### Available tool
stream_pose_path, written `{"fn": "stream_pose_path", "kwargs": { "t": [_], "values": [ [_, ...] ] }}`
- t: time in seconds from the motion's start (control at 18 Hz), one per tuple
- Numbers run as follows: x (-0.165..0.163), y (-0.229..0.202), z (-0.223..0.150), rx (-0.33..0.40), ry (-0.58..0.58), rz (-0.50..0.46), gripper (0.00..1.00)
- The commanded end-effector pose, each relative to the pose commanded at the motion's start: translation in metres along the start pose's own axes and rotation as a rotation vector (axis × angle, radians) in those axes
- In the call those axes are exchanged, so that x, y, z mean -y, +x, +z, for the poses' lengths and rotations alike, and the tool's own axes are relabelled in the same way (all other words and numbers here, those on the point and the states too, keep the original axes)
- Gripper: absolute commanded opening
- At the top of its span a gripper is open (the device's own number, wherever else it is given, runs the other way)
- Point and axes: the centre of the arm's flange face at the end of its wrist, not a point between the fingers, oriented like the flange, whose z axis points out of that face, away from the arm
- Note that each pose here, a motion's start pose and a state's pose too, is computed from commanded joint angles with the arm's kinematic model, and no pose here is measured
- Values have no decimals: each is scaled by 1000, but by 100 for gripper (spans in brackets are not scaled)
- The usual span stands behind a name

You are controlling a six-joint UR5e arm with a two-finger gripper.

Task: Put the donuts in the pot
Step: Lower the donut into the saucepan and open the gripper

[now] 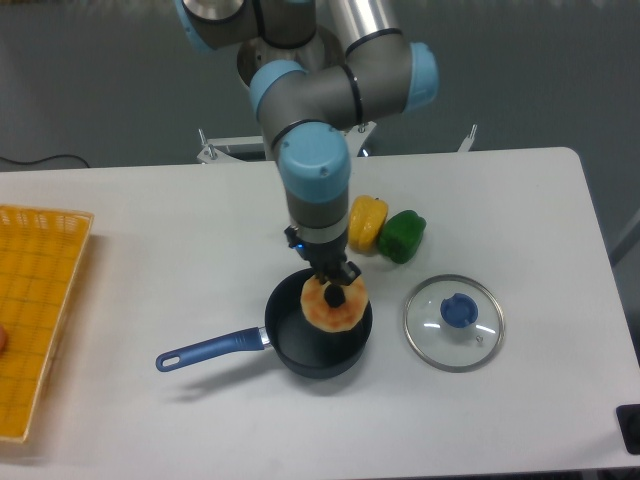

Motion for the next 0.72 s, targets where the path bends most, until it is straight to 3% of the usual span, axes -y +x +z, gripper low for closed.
{"fn": "stream_pose_path", "kwargs": {
  "t": [0.22, 0.44, 0.72],
  "values": [
    [5, 0, 9, 1, 1, 0, 1],
    [6, -1, 12, -3, 0, 8, 11],
    [7, -1, 16, -9, -3, 8, 37]
  ]
}}
